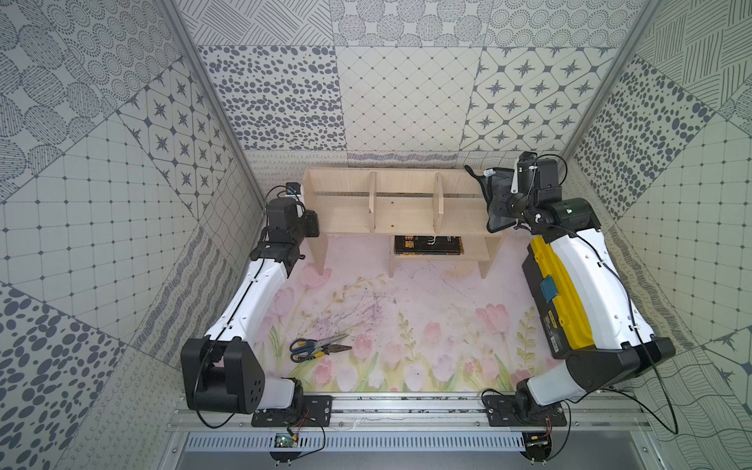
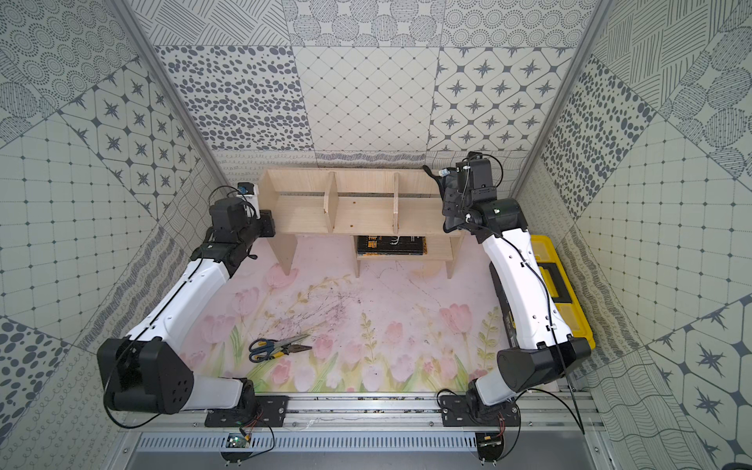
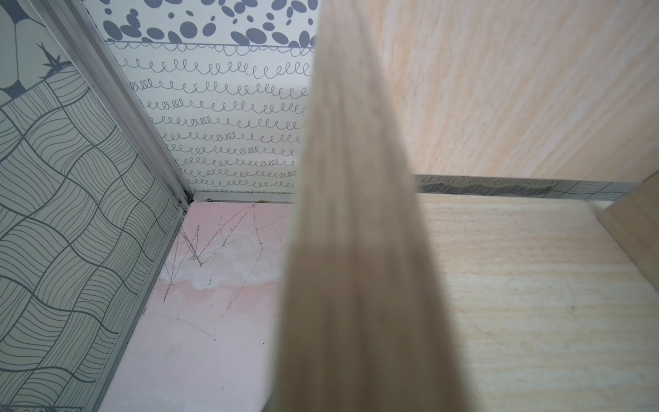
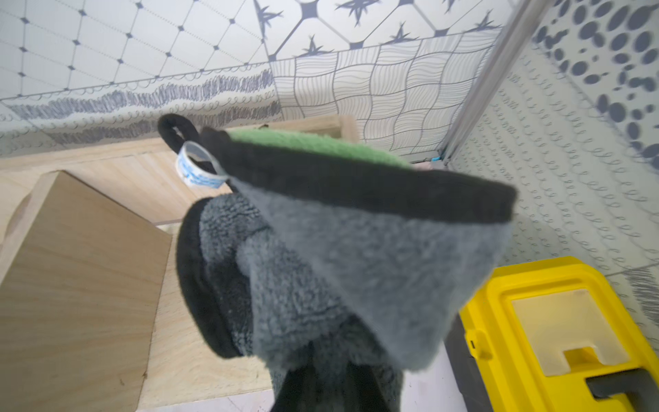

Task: Wipe the bookshelf clean with a cloth
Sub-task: Wipe the dust from the shelf.

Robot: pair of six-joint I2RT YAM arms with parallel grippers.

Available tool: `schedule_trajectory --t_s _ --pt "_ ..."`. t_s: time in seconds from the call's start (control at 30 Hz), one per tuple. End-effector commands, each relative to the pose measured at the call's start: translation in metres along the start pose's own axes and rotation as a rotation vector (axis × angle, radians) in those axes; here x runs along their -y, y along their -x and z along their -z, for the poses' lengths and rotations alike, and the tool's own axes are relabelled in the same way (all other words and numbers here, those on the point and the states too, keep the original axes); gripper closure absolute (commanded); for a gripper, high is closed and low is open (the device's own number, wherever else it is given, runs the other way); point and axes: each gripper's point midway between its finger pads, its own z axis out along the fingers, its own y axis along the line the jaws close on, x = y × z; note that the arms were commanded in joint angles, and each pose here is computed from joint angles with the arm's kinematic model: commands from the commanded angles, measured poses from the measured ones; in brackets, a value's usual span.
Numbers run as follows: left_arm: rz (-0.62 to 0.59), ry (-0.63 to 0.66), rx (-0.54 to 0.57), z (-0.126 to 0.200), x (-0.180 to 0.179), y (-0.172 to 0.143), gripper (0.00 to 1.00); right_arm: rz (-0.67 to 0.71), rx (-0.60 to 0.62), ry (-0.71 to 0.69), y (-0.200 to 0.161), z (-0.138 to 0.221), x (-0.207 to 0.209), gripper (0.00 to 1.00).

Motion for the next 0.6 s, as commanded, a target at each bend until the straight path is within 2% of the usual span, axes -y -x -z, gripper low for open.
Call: schedule_trajectory --t_s 0.0,0.2,0.33,0.4,0.5,0.57 --pt "0.184 -0.011 0.035 -0.002 0.002 0.007 1.0 0.039 -0.1 0.092 -0.032 -0.03 -0.035 1.0" --pt "0.186 -0.017 0.031 -0.004 0.003 0.005 1.0 0.028 -0.127 0.277 -0.051 -0.051 -0.086 1.0" --pt "0.187 -0.016 0.033 -0.003 0.003 0.006 1.0 -0.002 -0.173 0.358 -0.072 -0.061 -0.105 1.0" --pt "0.187 -0.015 0.033 -0.003 0.002 0.006 1.0 0.004 -0.182 0.286 -0.08 -0.067 -0.094 1.0" --pt "0.187 -0.017 0.033 -0.003 0.003 0.006 1.0 0.03 -0.152 0.044 -0.076 -0.073 -0.048 1.0" --pt "0.189 -0.017 0.033 -0.003 0.003 0.006 1.0 0.037 -0.132 -0.064 -0.068 -0.072 -0.023 1.0"
